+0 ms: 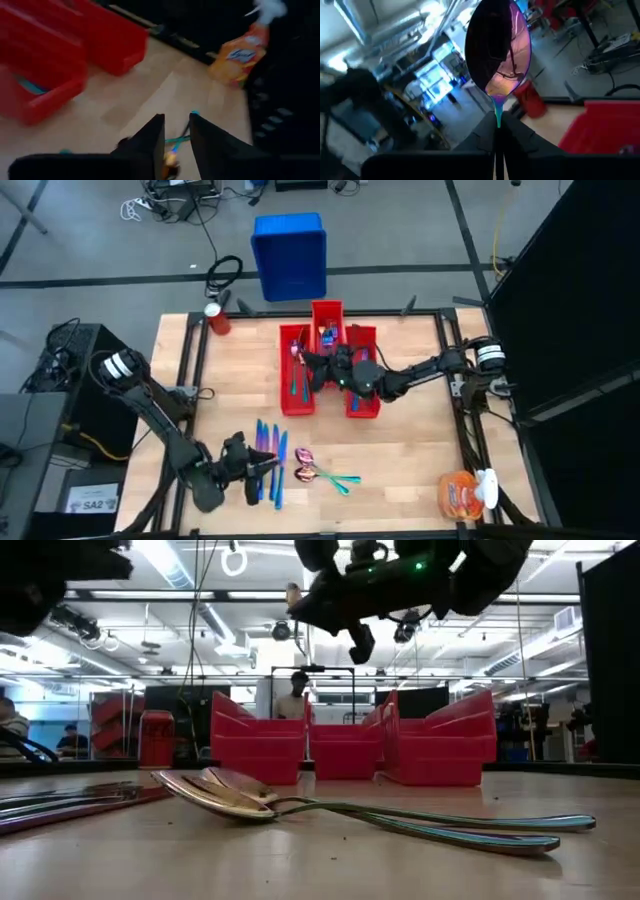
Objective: Sort silverware
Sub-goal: Put the iridescent spoon into the left orange bin
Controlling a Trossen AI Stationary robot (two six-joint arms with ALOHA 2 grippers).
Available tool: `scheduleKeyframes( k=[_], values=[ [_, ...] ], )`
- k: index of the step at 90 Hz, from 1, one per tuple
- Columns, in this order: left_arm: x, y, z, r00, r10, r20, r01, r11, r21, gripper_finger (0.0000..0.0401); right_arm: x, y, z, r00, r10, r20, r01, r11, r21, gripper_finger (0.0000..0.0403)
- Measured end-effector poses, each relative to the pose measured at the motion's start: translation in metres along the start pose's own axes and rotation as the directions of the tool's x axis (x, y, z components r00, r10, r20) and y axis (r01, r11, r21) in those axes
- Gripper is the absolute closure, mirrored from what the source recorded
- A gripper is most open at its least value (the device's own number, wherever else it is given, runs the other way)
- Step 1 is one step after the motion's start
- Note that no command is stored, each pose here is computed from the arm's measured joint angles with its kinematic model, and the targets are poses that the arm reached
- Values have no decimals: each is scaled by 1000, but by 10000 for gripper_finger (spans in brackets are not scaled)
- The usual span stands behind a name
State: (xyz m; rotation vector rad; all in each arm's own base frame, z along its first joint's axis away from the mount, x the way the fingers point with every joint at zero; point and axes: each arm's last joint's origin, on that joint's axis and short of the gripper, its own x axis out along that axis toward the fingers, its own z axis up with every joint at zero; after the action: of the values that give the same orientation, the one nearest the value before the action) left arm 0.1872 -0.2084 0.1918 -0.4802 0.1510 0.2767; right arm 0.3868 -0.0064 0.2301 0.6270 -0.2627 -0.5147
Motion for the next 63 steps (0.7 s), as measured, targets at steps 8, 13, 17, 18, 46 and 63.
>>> scheduleKeyframes(
  k=[8, 13, 17, 18, 46, 63],
  values=[
    [5, 6, 5, 995, -89, 44, 89, 996, -15, 337, 9, -8, 3, 998, -55, -29, 55, 998, 17, 403],
    [8, 10, 9, 990, -112, 86, 114, 993, -19, 339, 12, -13, 3, 994, -92, -55, 93, 996, 13, 403],
    [10, 13, 12, 987, -116, 115, 119, 993, -23, 340, 13, -16, 4, 992, -109, -63, 111, 994, 14, 403],
    [10, 14, 13, 986, -115, 121, 119, 993, -24, 340, 14, -16, 4, 992, -113, -64, 114, 993, 15, 403],
    [25, 24, 22, 983, -65, 172, 69, 997, -18, 341, 24, -37, -5, 980, -177, -86, 186, 977, 107, 403],
    [29, 25, 23, 984, -100, 150, 104, 994, -19, 341, 43, -55, -46, 981, -174, -90, 188, 965, 181, 403]
  ],
)
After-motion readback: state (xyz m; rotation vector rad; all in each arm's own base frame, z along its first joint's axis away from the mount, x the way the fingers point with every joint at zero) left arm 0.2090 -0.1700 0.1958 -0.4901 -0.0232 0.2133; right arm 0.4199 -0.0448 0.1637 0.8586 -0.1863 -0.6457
